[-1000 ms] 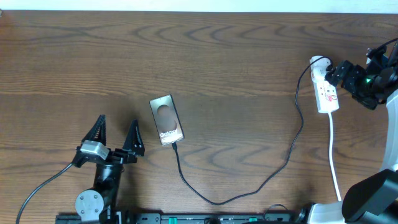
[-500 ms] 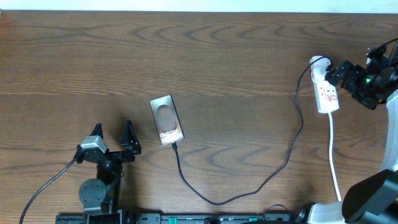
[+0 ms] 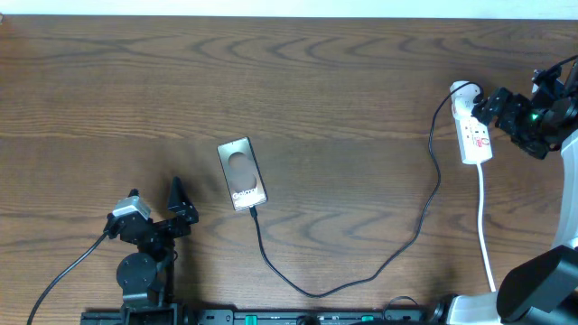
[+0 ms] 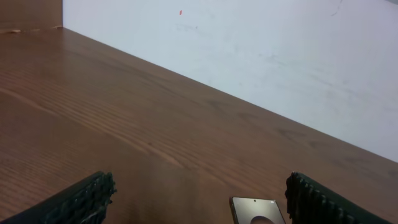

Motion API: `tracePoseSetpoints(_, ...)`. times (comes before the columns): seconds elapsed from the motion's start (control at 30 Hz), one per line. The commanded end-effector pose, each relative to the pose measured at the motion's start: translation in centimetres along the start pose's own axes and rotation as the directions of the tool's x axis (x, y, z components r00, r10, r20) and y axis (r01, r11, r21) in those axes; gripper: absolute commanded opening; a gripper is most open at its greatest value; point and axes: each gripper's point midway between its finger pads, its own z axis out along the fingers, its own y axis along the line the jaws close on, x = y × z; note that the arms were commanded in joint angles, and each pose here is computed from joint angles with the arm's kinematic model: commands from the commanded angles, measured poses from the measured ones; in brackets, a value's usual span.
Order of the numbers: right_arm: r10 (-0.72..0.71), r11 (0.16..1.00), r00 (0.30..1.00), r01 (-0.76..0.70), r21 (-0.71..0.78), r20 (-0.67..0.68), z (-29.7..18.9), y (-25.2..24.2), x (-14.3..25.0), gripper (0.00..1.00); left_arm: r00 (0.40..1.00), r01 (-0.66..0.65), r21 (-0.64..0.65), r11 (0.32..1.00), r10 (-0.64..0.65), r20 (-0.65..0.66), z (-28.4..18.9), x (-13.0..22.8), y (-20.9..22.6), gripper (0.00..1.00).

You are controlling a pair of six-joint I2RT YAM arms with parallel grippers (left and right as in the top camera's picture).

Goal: Plug charger to phone and switch on socket

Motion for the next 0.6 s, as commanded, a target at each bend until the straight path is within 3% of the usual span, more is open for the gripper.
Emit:
tracePoseSetpoints(0.0,-0.009,1.0,1.0,0.009,-0.011,0.013,-0.5,0.6,-0.1,0.99,0.997,-0.071,-0.06,0.996,0.069,-0.034,0.0,1.1,1.2,0.9)
tracePoseSetpoints(0.13,-0.009,1.0,1.0,0.009,-0.011,0.013,-0.5,0.6,-0.1,0.99,0.988,-0.147,-0.036,0.989,0.145,-0.046,0.0,1.3,0.9,0.9)
tracePoseSetpoints(0.47,-0.009,1.0,1.0,0.009,-0.011,0.013,-0.5,0.6,-0.1,0.99,0.986,-0.159,-0.032,0.987,0.158,-0.048,0.0,1.3,0.9,0.91)
tracePoseSetpoints(0.57,-0.009,1.0,1.0,0.009,-0.011,0.013,-0.5,0.6,-0.1,0.99,0.974,-0.22,0.015,0.975,0.22,-0.055,0.0,1.6,0.1,0.91)
